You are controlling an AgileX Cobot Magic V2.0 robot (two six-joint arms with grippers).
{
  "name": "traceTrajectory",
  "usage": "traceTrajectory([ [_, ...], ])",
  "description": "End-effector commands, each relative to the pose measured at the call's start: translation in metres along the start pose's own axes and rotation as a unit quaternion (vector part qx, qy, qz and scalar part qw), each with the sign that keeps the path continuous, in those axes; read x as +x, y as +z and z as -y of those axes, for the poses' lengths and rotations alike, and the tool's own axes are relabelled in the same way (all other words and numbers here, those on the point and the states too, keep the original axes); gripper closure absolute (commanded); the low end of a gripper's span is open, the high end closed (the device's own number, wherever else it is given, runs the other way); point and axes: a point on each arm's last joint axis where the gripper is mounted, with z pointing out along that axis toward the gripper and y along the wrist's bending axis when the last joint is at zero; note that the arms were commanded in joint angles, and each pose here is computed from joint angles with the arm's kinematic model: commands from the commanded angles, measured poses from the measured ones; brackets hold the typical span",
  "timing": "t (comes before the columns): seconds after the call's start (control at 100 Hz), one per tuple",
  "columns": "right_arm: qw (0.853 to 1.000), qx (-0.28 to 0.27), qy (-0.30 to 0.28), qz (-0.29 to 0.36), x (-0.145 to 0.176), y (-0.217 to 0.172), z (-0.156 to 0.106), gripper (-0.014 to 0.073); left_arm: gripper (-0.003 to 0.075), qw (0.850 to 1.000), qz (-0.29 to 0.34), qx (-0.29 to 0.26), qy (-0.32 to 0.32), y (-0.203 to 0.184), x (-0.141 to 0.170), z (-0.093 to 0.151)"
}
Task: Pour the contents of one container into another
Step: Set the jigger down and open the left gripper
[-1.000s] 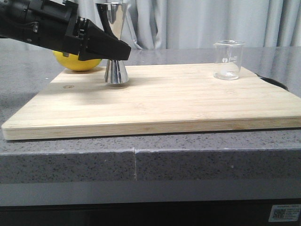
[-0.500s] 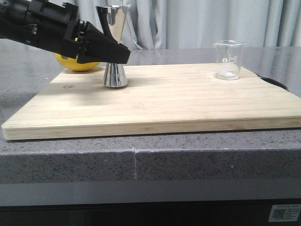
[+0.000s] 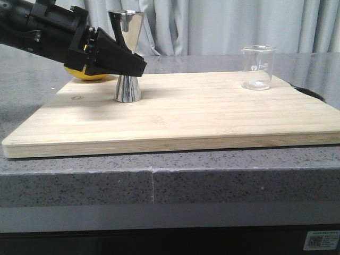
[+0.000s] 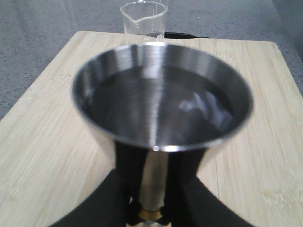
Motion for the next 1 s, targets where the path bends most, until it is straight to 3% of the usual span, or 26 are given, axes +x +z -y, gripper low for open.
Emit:
traceTrajectory([
  [0.0,0.998,0.013,-0.003,0.054,-0.0168,-0.0035,0.003,0.0103,0.0739,0.999,0.049,-0.004,0.019,-0.0105,-0.0291,0.0018],
  [0.99,0.998,0.012,-0.001,0.054,-0.0169,-0.0035,0.0029,0.0103,0.0738,0.999,0.046,-0.002,0.016,-0.0105,-0.0285,0.0021],
])
